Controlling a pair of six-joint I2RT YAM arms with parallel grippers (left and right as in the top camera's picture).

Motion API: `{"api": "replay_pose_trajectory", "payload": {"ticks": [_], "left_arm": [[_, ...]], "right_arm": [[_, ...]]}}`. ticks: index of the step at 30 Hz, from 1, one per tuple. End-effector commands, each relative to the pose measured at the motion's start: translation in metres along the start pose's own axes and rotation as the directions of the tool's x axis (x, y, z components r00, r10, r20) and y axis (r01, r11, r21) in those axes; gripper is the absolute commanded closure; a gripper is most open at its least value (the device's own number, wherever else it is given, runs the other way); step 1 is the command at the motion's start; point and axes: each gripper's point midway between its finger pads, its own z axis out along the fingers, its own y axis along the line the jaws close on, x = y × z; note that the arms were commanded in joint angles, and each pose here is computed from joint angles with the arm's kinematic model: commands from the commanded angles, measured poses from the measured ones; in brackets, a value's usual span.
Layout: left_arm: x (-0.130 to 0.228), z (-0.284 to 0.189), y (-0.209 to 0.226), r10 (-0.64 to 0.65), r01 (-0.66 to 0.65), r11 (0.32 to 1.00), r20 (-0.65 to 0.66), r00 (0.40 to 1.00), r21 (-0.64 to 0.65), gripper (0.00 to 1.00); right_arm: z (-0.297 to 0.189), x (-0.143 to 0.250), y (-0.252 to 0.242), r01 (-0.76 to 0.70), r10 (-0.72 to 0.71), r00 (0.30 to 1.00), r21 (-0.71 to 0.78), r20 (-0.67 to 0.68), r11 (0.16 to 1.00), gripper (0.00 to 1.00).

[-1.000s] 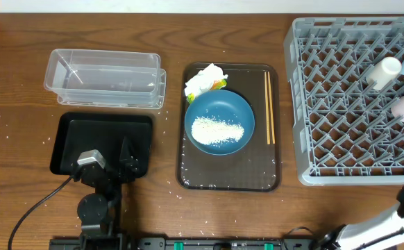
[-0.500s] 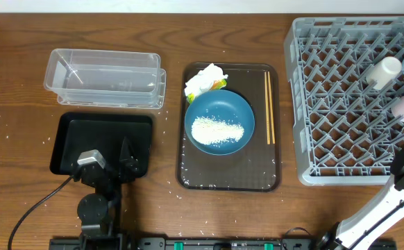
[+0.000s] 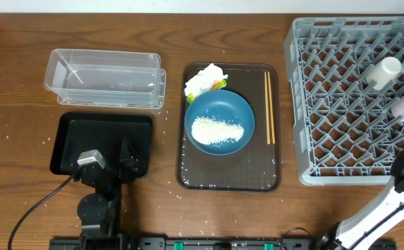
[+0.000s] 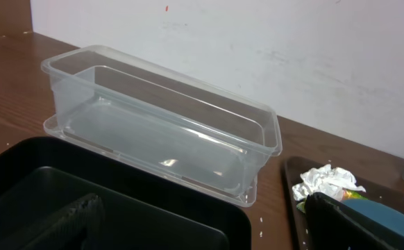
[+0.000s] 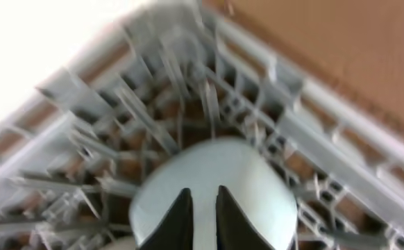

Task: Sort waste into correct bins and load items into the dishwasher rack
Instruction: 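Carry the blue bowl into the rack's far corner and release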

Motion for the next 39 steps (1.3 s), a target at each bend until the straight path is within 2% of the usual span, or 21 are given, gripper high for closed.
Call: {"api": "replay_pose_trajectory", "payload": {"ticks": [1,5,12,19,22,25,29,34,39], "left_arm": [[0.016,0.001,0.006,0.02,-0.021,1.0,-0.045,0.999,-0.022,0.05],[0.016,0.001,0.006,0.02,-0.021,1.0,-0.045,0.999,-0.022,0.05],[0.016,0.001,0.006,0.02,-0.021,1.0,-0.045,0.999,-0.022,0.05],[0.016,0.001,0.006,0.02,-0.021,1.0,-0.045,0.999,-0.022,0.05],[0.016,0.001,0.006,0.02,-0.021,1.0,-0.045,0.999,-0.022,0.05],[0.016,0.001,0.006,0.02,-0.021,1.0,-0.045,0.999,-0.022,0.05],[0.016,0.001,0.006,0.02,-0.021,1.0,-0.045,0.999,-0.022,0.05],[0.016,0.001,0.006,0.02,-0.021,1.0,-0.045,0.999,-0.022,0.05],[0.016,0.001,0.006,0.02,-0.021,1.0,-0.045,0.999,-0.022,0.05]], "right_arm": [[-0.023,-0.031,0.011,-0.011,0.016,0.996,-0.049,0.088,0.999,0.87],[-0.009,-0.026,0.017,-0.04,0.046,0.995,-0.066,0.093,0.997,0.91],[0.025,0.014,0.019,-0.029,0.029,1.0,-0.051,-0.003,0.998,0.94],[0.027,0.031,0.014,-0.012,0.01,0.998,-0.033,-0.068,0.999,0.92],[0.024,0.041,0.011,-0.011,0.009,0.994,-0.021,-0.11,1.0,0.98],[0.014,0.039,0.006,-0.015,0.013,0.992,-0.01,-0.125,1.0,0.99],[-0.015,0.013,0.003,-0.025,0.024,0.997,-0.009,-0.08,1.0,0.99],[-0.072,-0.033,0.001,-0.039,0.04,0.999,-0.025,0.033,0.999,0.88],[-0.128,-0.067,0.015,-0.031,0.042,0.991,-0.085,0.13,0.996,0.6]]}}
